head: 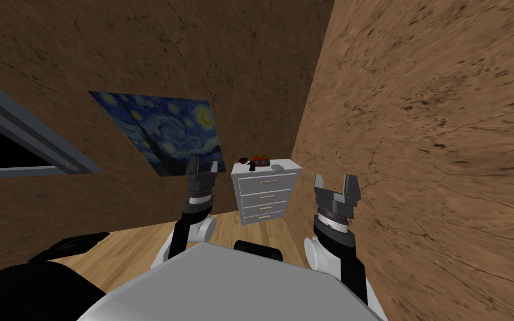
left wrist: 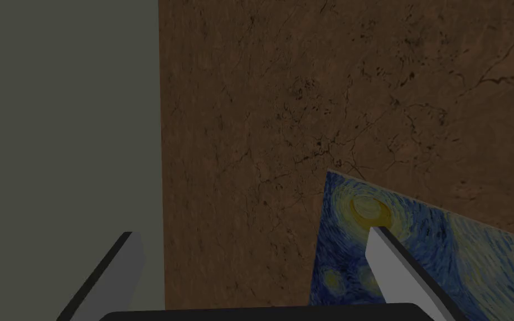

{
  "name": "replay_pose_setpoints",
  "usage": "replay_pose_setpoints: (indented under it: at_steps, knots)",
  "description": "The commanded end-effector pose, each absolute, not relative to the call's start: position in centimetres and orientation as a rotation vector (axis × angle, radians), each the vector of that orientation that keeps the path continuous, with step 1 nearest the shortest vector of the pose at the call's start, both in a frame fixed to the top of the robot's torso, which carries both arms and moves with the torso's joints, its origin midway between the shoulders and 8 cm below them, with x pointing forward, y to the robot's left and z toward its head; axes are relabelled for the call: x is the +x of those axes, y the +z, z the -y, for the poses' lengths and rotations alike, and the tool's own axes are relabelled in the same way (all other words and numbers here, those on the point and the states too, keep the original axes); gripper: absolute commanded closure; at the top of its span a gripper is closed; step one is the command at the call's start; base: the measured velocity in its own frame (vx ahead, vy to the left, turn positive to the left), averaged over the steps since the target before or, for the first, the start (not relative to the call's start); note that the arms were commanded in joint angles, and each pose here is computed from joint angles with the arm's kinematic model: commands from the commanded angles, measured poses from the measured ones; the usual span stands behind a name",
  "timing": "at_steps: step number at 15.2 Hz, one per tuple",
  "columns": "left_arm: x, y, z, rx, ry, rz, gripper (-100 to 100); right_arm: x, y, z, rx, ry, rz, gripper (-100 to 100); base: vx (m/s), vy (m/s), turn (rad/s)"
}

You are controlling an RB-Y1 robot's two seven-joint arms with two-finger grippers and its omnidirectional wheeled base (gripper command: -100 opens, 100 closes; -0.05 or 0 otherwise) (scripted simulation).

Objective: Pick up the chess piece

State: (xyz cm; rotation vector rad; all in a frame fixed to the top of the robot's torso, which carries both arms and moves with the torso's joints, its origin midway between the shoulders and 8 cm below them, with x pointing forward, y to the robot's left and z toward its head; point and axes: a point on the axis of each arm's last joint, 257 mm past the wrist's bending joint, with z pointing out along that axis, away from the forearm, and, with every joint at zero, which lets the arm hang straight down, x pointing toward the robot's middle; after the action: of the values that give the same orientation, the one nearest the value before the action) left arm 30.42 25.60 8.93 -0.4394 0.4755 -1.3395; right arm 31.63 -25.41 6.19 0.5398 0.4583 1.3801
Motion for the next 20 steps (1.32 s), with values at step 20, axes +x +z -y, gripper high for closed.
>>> replay_pose_setpoints:
  at_steps: [20]
  knots:
    - [37.1, 4.2, -23.3, -0.428, -1.235, -0.893, -100, 31.6, 6.2, 25.4, 0.54, 1.38, -0.458, 0, 0.015, 0.001, -0.003]
